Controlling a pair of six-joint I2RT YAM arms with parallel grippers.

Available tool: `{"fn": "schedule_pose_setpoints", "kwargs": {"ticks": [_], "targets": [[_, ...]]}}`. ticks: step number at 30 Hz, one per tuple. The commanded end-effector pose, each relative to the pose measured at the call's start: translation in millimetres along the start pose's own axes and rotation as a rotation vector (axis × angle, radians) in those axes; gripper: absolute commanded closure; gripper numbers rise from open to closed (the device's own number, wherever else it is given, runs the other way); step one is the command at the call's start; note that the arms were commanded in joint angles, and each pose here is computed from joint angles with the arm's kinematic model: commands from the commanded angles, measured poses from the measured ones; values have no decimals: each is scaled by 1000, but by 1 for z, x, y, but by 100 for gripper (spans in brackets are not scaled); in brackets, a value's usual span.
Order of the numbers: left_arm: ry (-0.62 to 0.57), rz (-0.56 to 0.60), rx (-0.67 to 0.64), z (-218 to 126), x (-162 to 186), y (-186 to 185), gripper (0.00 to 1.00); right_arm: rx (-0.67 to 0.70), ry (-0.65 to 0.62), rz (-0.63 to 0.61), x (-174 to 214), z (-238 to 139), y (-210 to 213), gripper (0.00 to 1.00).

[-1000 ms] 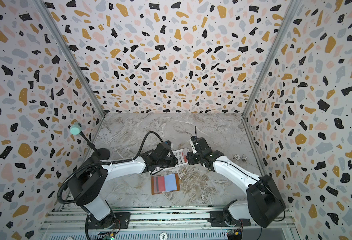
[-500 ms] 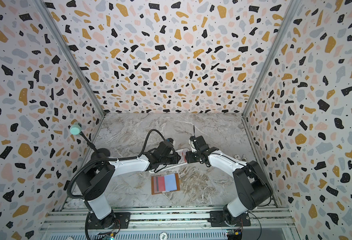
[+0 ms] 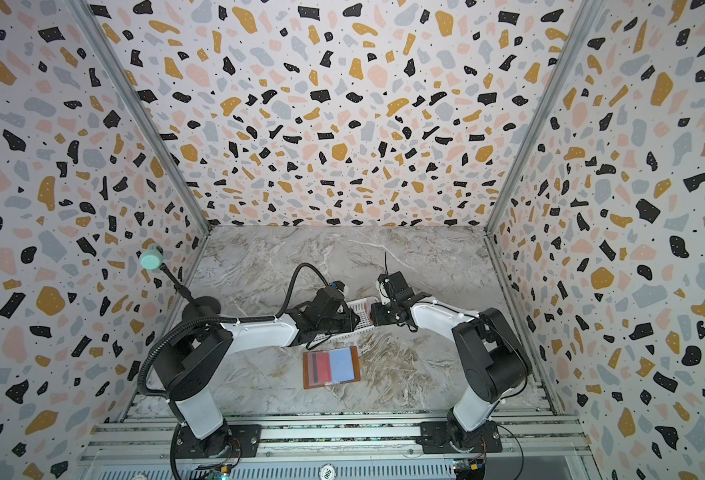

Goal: Put the credit cards into the card holder

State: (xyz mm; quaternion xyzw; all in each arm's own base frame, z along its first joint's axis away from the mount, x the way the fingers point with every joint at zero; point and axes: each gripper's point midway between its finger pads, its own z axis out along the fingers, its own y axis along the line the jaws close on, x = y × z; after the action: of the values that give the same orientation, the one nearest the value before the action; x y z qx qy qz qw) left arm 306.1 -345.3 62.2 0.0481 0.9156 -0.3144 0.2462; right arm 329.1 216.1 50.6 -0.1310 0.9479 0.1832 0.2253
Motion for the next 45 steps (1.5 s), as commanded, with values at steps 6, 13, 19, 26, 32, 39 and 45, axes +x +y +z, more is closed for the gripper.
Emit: {"fn": "schedule_pose_setpoints", "kwargs": {"ticks": [6,13,19,26,32,39,45], "targets": [[-31,-10,48,-4,-7,-8,77,-17,-43,14,-18,-3,10,53],[-29,-11,52,-3,-6,-7,77,-3,-35,17,-15,0,11,56],[-26,-12,55,-3,-5,-7,78,-1,-30,16,-13,2,12,52],[-22,-16,59,-3,-4,-8,78,-5,-27,19,-13,6,15,49],[-21,-17,56,-3,-4,-6,78,6,-25,25,-11,7,17,53],[-18,-20,54,-4,-2,-4,78,57,-25,45,-6,4,12,56],[-13,-21,59,-4,-2,-5,78,91,-34,55,-2,-4,12,57]]}}
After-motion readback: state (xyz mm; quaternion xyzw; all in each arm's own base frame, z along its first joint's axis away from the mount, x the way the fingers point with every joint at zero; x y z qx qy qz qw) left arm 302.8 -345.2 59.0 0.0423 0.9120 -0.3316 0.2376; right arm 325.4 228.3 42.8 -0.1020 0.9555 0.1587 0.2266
